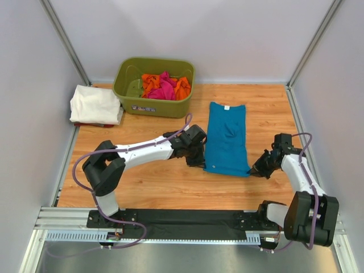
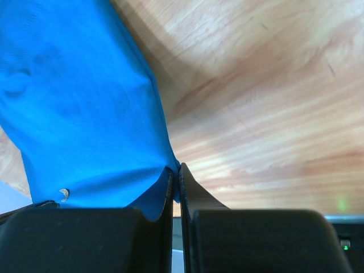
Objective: Fold and stack the t-shirts
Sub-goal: Fold the tshirt
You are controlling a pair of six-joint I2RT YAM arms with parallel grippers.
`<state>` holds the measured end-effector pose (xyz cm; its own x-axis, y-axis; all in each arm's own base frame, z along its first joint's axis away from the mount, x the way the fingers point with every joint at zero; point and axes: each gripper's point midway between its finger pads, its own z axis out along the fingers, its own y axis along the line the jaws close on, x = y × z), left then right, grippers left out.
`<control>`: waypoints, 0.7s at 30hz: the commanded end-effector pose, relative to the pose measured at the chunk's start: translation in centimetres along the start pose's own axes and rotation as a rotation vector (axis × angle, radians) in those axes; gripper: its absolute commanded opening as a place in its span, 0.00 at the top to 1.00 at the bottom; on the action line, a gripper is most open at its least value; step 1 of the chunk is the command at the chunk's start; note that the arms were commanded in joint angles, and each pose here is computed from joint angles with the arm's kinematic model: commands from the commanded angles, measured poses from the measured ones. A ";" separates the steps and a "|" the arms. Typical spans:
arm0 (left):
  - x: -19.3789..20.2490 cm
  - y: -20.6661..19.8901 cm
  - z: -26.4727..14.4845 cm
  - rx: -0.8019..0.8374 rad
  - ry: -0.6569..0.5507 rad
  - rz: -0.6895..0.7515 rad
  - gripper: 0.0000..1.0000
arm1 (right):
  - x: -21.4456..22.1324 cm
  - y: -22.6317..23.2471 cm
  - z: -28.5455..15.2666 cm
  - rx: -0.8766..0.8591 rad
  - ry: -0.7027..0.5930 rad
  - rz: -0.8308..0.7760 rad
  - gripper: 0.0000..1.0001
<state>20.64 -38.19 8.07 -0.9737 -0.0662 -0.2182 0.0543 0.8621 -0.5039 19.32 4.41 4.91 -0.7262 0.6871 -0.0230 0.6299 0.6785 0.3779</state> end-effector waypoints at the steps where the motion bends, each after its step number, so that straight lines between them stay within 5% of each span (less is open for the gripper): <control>1: 0.3 1.3 -3.2 -0.055 0.003 0.005 1.00 | -1.4 -0.1 -2.6 0.049 -0.109 0.034 1.00; 9: -3.3 -2.0 -7.3 -0.016 -0.098 -0.010 1.00 | -5.2 3.5 -7.8 0.002 -0.260 -0.005 1.00; 21: -12.4 -4.4 -7.0 -0.011 -0.179 -0.102 1.00 | -13.8 9.1 -7.9 -0.004 -0.296 -0.066 1.00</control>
<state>29.51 -39.62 19.20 -0.9237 -0.2307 -0.3058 -0.0043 0.8046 -0.5938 29.75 1.73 15.67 -0.6787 0.7059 -0.2027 0.5907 0.6887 0.4204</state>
